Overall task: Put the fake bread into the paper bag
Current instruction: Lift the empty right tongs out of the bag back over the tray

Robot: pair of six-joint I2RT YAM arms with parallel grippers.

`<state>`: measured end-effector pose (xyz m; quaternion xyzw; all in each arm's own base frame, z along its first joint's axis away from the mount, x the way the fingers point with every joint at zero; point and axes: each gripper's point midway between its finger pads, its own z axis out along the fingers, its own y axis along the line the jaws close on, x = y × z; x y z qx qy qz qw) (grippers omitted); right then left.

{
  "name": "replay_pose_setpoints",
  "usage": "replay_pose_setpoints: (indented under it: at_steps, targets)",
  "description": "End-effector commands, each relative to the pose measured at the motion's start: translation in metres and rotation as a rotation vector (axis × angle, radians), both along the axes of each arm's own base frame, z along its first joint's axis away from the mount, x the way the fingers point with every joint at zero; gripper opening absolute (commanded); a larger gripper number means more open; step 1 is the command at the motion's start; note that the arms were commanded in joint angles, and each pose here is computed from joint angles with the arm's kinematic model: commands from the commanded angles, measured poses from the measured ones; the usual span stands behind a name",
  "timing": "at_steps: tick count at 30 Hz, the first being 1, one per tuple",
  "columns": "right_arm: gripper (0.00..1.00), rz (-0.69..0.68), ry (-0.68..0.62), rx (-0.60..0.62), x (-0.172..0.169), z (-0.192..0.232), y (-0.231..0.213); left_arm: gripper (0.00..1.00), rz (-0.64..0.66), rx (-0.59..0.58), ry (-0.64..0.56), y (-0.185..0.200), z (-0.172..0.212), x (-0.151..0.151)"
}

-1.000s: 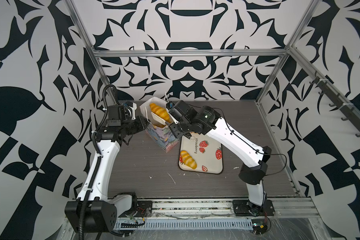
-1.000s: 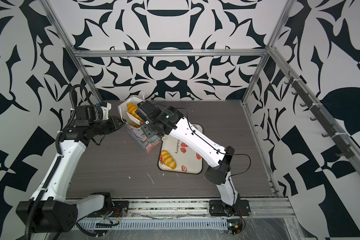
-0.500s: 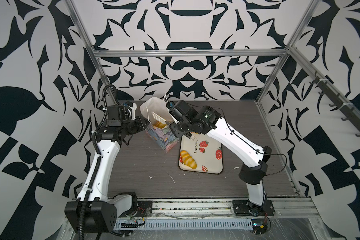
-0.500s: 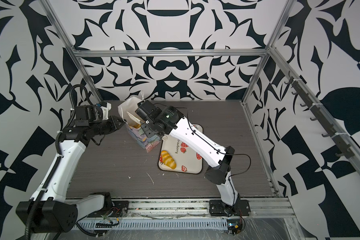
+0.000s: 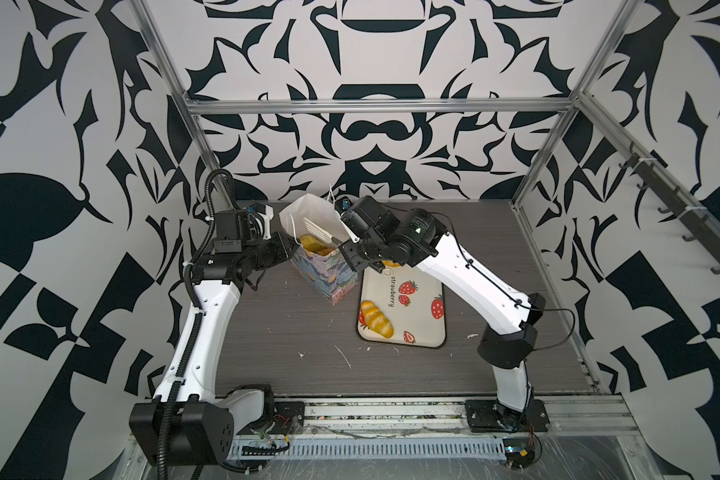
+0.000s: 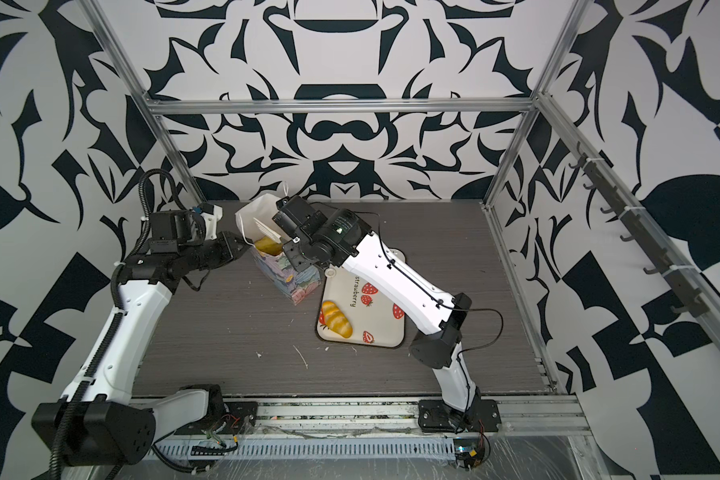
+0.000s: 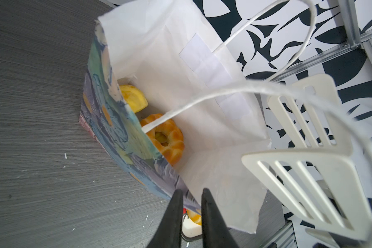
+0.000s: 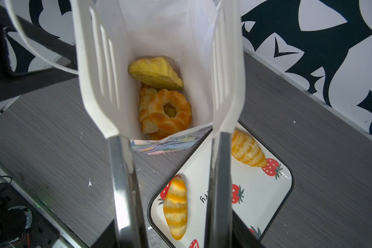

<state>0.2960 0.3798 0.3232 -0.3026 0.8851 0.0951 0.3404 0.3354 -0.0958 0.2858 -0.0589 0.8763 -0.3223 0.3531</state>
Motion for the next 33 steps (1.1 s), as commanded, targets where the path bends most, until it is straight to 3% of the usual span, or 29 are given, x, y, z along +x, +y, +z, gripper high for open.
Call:
replay_pose_setpoints:
  at_steps: [1, 18, 33]
  targets:
    - [0.6, -0.021, -0.087, 0.077, 0.002, 0.042, -0.012, 0.2, -0.007, 0.003, 0.011, -0.001, -0.003, -0.008]
    - [0.6, -0.111, -0.135, 0.058, 0.004, 0.051, -0.059, 0.2, -0.008, 0.005, 0.011, -0.001, -0.004, -0.008]
    - [0.6, -0.286, -0.048, 0.074, 0.018, 0.018, -0.15, 0.2, -0.009, 0.004, 0.014, -0.001, -0.004, -0.006]
